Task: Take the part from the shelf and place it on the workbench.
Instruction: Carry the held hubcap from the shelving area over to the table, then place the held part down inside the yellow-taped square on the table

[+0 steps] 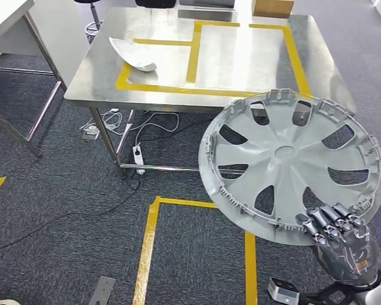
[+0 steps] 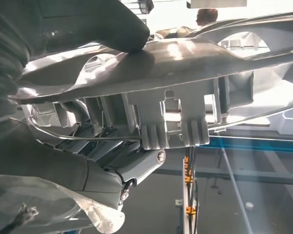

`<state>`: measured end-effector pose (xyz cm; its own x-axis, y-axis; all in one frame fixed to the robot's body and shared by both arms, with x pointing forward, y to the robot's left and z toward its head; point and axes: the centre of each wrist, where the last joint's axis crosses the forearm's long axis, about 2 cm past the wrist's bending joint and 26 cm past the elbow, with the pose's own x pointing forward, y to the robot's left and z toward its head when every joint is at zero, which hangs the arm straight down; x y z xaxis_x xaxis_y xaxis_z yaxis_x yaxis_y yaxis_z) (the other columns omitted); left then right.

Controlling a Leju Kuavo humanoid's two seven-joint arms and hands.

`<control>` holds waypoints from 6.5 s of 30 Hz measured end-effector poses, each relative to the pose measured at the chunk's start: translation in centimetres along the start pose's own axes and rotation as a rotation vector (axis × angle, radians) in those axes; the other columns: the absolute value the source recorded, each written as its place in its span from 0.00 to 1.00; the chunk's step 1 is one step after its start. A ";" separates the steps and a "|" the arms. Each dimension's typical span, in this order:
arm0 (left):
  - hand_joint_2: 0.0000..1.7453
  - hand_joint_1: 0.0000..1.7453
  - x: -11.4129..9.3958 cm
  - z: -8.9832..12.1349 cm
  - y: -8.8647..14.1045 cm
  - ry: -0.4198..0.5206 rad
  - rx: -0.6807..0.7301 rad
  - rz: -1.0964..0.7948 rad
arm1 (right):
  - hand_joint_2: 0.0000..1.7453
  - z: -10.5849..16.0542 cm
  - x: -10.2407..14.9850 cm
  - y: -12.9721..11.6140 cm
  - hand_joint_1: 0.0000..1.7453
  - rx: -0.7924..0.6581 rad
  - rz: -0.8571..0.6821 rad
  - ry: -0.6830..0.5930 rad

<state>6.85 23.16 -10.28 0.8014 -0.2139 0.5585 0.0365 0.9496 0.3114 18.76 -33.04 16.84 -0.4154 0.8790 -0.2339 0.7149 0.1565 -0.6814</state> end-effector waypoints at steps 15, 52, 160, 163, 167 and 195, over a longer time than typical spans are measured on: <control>1.00 0.00 0.0 0.0 -0.1 0.001 -0.003 -0.001 | 1.00 0.1 -0.1 0.0 1.00 0.001 -0.002 0.000; 1.00 0.00 -0.2 0.1 0.0 0.014 -0.004 -0.010 | 1.00 0.4 -0.1 0.0 1.00 0.015 0.007 0.013; 1.00 0.00 3.2 -1.5 0.3 -0.148 -0.142 -0.275 | 1.00 -13.4 4.7 14.1 1.00 0.215 -0.234 -0.192; 1.00 0.00 3.3 -1.6 0.3 -0.157 -0.153 -0.286 | 1.00 -14.3 4.4 15.0 1.00 0.278 -0.198 -0.195; 1.00 0.00 3.6 -1.7 0.3 -0.168 -0.162 -0.298 | 1.00 -15.4 3.6 16.2 1.00 0.343 -0.161 -0.172; 1.00 0.00 3.7 -1.7 0.2 -0.173 -0.168 -0.300 | 1.00 -15.9 2.8 17.8 1.00 0.427 -0.127 -0.175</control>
<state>10.88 22.98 -9.47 0.6284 -0.5100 0.5874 0.3629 0.8601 0.3586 39.25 -20.59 15.10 -0.5992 0.7703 -0.2183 0.3722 0.0266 -0.9278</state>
